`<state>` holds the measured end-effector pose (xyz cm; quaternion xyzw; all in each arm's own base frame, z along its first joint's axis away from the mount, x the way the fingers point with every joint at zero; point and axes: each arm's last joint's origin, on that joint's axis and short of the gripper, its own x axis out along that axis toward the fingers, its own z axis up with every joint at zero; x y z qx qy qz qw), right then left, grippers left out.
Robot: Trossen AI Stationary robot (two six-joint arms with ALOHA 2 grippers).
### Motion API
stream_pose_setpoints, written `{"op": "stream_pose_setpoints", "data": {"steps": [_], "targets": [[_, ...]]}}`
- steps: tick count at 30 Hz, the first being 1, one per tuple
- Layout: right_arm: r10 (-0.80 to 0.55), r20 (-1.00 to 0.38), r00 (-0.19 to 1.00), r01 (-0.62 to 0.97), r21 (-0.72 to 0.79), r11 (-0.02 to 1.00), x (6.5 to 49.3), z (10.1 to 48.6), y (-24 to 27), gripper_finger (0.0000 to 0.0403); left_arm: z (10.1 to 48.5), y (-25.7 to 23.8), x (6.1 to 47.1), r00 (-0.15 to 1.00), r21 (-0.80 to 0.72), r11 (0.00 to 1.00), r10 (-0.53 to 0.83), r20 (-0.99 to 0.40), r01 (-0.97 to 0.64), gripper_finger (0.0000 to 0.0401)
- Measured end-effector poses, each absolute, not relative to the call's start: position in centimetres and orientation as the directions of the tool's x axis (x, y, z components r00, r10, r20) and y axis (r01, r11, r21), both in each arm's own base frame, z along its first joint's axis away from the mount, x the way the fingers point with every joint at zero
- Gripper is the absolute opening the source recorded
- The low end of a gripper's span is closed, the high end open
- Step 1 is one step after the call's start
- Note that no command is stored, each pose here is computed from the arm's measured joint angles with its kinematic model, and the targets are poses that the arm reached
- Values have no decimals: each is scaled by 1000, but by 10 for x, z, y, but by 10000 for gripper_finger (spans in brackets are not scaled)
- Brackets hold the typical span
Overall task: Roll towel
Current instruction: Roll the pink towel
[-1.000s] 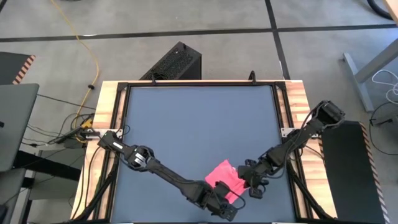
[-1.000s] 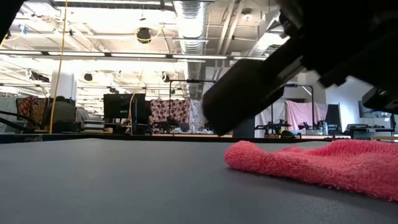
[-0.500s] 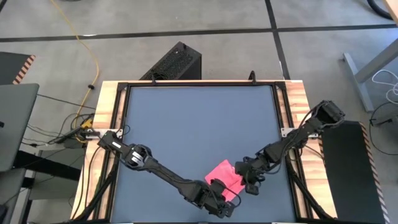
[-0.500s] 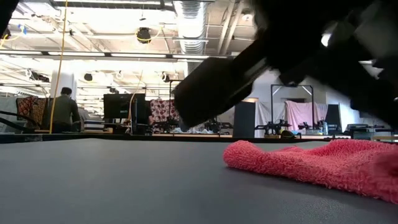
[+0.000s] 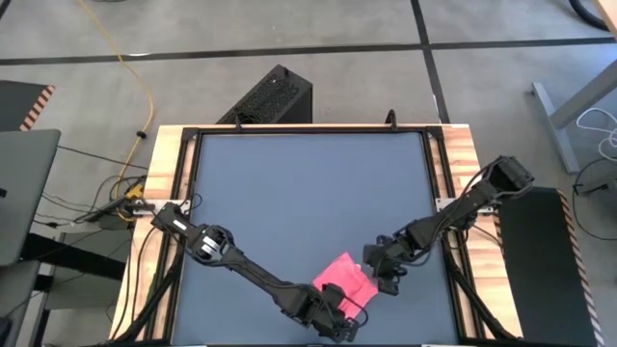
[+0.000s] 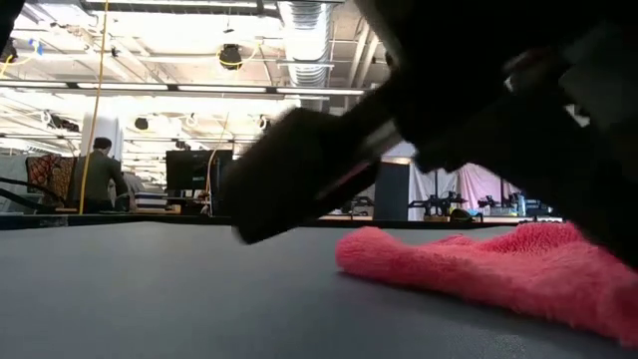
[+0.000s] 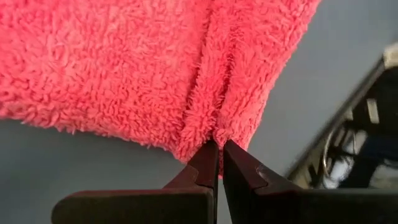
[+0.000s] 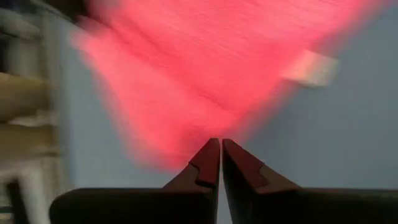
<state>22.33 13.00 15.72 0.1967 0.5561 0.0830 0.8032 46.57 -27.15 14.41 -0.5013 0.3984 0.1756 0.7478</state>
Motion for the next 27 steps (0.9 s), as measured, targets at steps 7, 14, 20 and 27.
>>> {"op": "stream_pose_setpoints", "data": {"steps": [7, 14, 20, 27], "targets": [[289, -879, 380, 82, 343, 936, 226, 153, 127, 49, 144, -271, 465, 608, -605, 422, -146, -780, -675, 0], [374, -792, 482, 39, 446, 894, 235, 166, 128, 49, 143, -267, 466, 597, -590, 425, -134, -791, -686, 0], [479, -617, 625, -71, 566, 821, 234, 204, 131, 51, 143, -265, 467, 598, -584, 448, -127, -791, -677, 0], [538, -504, 676, -207, 570, 795, 219, 226, 149, 71, 143, -262, 469, 612, -576, 479, -97, -785, -663, 0]]}}
